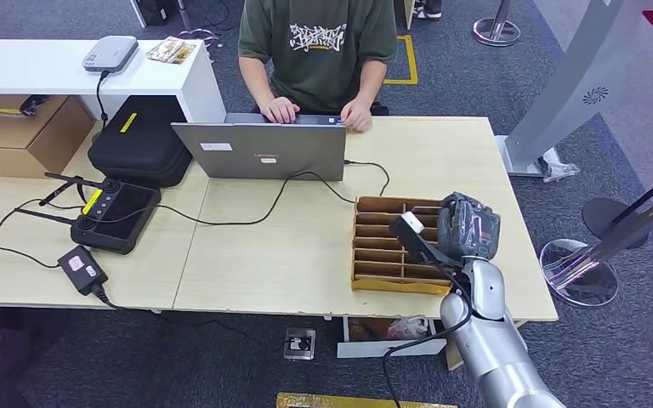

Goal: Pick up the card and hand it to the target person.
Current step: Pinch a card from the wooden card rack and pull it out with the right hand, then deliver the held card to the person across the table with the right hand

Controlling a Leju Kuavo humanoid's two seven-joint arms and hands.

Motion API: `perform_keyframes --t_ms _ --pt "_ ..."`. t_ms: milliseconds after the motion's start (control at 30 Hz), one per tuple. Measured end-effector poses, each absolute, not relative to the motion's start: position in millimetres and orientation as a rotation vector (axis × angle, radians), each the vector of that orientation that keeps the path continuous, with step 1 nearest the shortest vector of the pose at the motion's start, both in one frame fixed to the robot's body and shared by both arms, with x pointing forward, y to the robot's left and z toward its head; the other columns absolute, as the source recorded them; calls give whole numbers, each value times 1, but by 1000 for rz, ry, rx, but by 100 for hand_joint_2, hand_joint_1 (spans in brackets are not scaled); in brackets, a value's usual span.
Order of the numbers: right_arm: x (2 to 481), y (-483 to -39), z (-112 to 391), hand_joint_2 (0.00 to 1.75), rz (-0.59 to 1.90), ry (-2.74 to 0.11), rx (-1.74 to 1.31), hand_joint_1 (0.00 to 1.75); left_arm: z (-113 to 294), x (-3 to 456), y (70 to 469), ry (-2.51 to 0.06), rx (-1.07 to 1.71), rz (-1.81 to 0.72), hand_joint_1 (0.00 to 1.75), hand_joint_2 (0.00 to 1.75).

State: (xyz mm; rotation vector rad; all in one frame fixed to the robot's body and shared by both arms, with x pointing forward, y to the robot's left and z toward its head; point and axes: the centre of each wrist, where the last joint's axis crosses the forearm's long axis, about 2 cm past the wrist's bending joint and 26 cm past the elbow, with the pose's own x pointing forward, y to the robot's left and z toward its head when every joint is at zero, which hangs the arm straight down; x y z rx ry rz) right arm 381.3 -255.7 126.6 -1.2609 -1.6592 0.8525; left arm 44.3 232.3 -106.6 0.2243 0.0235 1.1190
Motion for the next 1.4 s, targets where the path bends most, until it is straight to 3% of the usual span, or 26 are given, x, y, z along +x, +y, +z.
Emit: perform_keyframes --t_ms 367,800,1000,1400 --pt "371 -248 132 175 837 -1746 -1242 164 -107 44 232 14 224 1116 0 0" --pt "365 -241 210 175 656 -2028 -1357 151 -107 43 232 22 237 1124 0 0" --pt "364 -246 234 175 589 -2100 -1405 162 -107 43 232 23 242 1127 0 0" --pt "370 -250 249 175 558 -2142 -1420 159 -107 43 232 15 250 1133 0 0"
